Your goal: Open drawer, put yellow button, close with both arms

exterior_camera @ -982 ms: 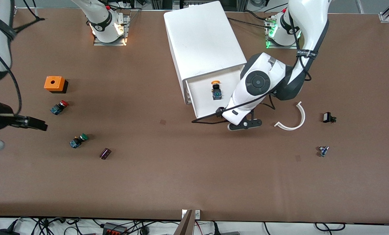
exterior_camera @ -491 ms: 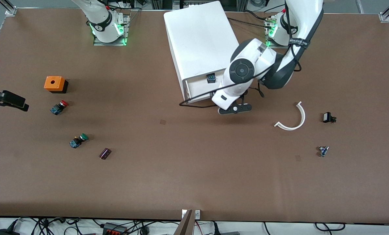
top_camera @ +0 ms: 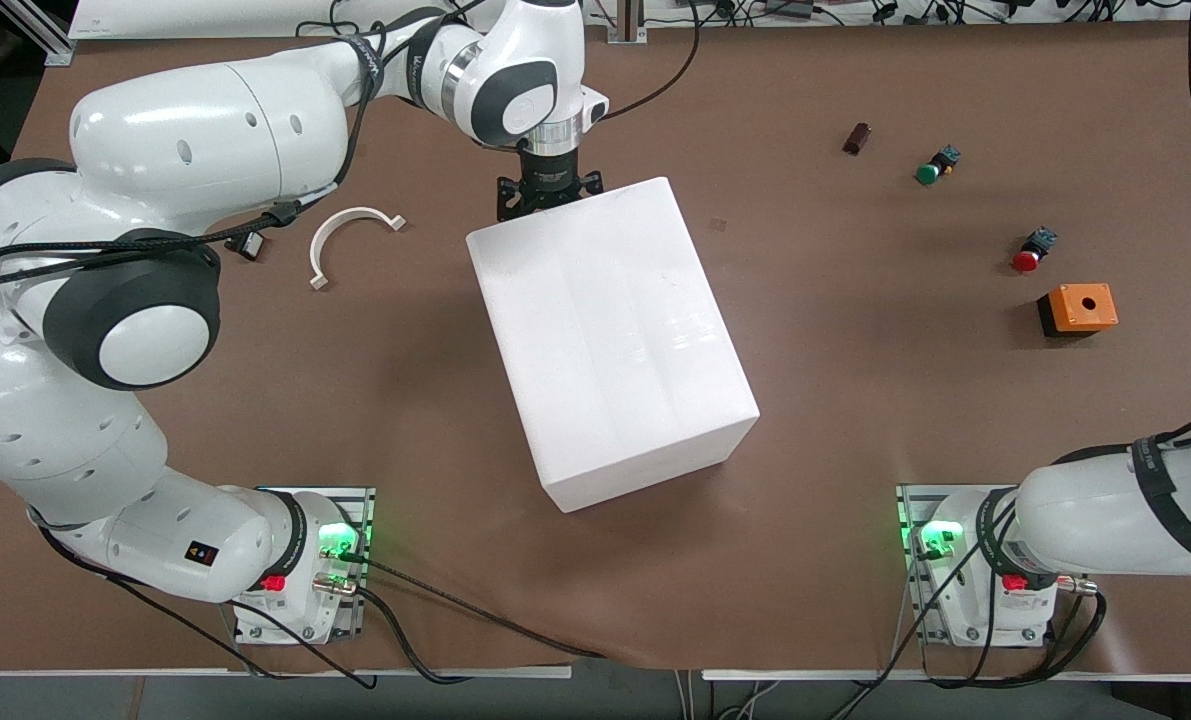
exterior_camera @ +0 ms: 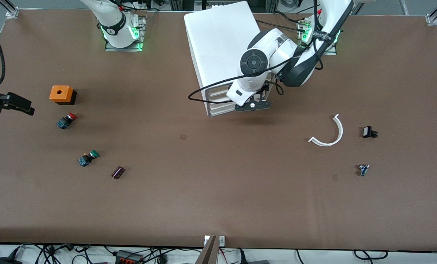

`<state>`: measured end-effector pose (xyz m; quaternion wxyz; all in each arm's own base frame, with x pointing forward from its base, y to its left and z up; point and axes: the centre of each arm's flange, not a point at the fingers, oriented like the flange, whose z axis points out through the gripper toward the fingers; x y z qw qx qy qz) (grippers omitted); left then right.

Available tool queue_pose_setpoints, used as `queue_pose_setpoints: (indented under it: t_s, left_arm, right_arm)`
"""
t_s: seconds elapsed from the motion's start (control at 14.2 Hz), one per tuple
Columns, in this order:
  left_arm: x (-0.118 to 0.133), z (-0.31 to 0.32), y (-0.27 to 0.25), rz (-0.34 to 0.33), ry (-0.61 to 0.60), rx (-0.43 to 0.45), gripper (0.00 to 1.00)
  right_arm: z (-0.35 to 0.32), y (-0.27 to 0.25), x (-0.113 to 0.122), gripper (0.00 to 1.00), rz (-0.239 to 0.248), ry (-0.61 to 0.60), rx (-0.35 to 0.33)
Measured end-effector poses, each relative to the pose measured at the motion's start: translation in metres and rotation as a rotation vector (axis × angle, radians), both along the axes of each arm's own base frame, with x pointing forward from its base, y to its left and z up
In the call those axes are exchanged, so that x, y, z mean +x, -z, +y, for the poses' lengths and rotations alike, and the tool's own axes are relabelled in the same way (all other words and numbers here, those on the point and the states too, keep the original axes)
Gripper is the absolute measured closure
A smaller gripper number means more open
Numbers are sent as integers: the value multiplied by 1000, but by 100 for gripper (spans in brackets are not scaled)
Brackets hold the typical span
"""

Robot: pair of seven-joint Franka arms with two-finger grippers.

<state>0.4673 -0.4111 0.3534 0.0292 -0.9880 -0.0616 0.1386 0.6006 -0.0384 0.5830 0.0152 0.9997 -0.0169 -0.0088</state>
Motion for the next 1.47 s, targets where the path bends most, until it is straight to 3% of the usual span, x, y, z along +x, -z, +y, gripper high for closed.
queue_pose_setpoints:
  t_s: [0.21,0.77,1.12,1.47]
  left_arm:
    - [-3,-2,0,0,4,-2,0]
    - [3,3,-5,-9,-8,-6,0]
    - [71,79,-63,-71,-75,-54,0]
    - [133,207,-135,-82,62,-58,0]
  right_arm:
    - [1,3,-15,0,11,0,2]
    - [9,4,-18,0,18,-13,8]
    - [12,3,-19,0,18,-18,8]
    - [15,3,-18,0,19,-24,8]
